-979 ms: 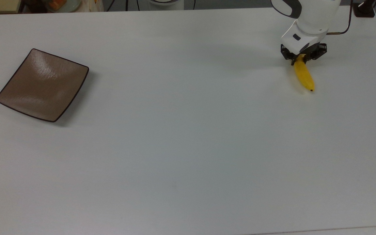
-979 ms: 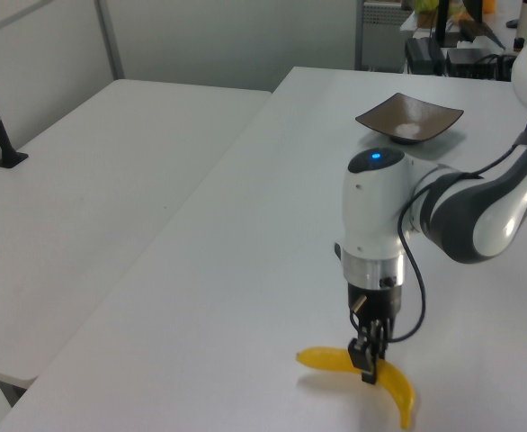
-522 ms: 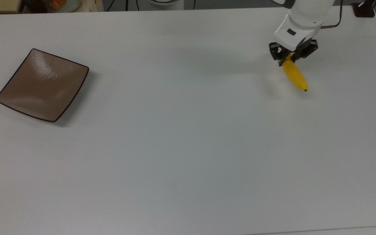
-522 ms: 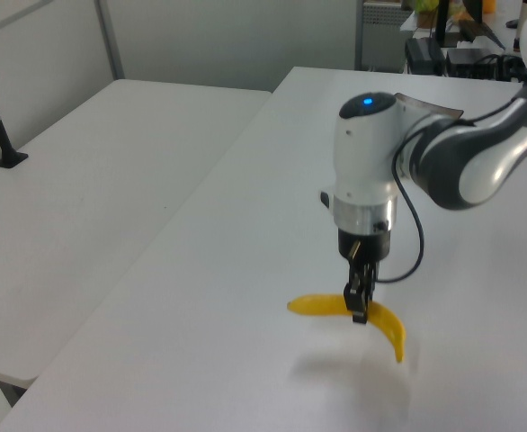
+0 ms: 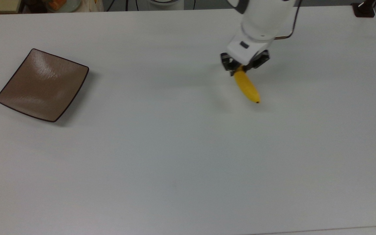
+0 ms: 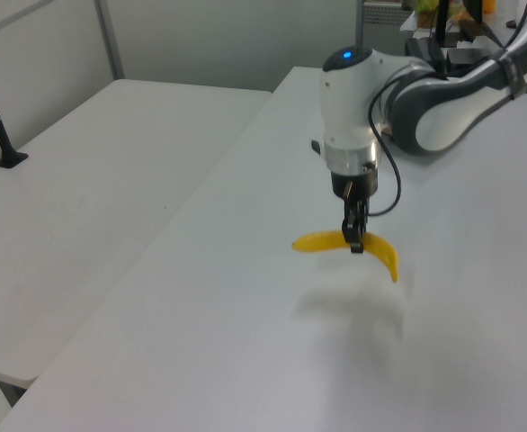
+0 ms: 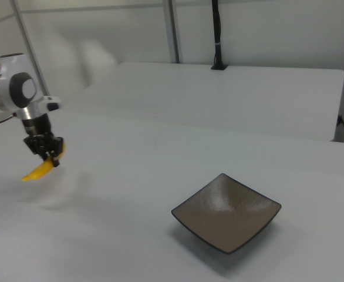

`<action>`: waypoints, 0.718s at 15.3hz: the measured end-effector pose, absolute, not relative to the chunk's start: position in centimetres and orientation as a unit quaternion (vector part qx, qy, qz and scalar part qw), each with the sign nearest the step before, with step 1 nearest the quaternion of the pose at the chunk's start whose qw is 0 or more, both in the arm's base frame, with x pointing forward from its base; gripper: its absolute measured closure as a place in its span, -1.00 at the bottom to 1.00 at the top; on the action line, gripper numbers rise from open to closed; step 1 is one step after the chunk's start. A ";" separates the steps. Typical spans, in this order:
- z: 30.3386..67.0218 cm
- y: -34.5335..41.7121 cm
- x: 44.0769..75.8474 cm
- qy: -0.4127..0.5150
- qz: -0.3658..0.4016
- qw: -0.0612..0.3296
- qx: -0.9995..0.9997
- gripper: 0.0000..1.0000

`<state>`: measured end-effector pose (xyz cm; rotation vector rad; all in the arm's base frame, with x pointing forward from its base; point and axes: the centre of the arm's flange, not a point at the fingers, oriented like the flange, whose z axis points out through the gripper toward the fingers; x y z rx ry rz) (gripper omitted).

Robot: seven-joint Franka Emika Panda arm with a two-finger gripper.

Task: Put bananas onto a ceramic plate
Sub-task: 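Lift the held banana and carry it toward the brown plate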

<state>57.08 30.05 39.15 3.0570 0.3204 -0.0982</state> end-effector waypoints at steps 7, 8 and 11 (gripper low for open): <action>40.3 15.0 62.1 0.093 -0.041 0.066 0.993 0.33; 40.7 13.0 62.6 0.094 -0.040 0.068 0.992 0.33; 42.0 7.0 63.3 0.093 -0.036 0.073 0.992 0.33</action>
